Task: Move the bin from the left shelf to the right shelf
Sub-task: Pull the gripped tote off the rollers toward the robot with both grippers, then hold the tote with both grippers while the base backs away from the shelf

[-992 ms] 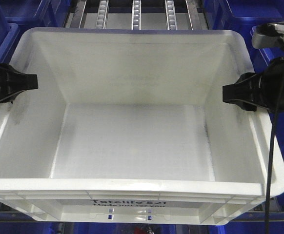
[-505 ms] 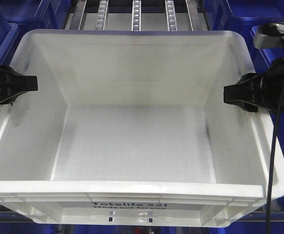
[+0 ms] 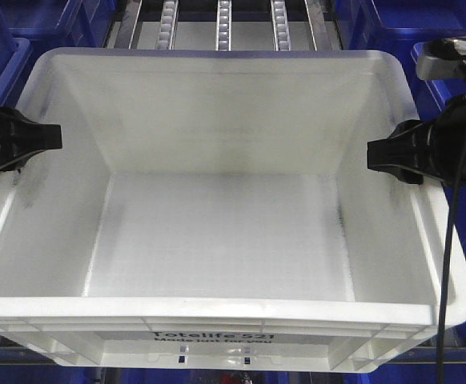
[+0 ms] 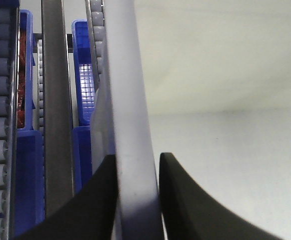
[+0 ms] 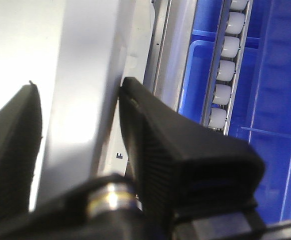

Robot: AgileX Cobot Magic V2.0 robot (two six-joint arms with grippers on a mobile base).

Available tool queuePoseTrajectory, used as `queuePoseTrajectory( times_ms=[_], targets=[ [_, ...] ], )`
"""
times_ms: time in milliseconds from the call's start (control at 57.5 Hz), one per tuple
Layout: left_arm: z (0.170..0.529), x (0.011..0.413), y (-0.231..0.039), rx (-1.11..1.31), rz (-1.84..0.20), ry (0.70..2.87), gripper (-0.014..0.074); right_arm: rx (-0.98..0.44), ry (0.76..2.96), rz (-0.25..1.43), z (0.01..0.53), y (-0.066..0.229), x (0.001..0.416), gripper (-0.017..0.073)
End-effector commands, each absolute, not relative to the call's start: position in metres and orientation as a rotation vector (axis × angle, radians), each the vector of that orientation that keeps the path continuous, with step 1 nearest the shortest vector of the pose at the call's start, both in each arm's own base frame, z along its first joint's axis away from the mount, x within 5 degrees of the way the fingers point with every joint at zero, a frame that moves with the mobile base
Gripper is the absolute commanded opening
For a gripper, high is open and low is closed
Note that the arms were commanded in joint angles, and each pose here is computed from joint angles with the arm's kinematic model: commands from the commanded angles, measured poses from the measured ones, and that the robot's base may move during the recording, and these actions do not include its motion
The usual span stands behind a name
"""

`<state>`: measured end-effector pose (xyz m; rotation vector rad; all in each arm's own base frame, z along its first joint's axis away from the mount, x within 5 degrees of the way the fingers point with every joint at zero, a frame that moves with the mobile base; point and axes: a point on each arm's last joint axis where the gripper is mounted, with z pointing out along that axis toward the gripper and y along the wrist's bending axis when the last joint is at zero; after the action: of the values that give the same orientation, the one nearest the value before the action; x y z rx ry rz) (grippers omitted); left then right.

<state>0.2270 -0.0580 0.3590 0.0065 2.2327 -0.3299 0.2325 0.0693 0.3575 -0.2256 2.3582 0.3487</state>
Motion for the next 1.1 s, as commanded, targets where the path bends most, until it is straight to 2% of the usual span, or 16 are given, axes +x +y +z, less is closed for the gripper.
queuePoseTrajectory(
  times_ms=[0,1079],
  targets=[
    [0.3896,0.2231,-0.0562,0.049,-0.319,2.037,-0.0006,-0.229,2.185,0.29,0.3838,0.0626,0.2328,-0.0004],
    [0.3896,0.2231,-0.0562,0.049,-0.319,2.037,-0.0006,-0.229,2.185,0.29,0.3838,0.0626,0.2328,-0.0004]
  ],
)
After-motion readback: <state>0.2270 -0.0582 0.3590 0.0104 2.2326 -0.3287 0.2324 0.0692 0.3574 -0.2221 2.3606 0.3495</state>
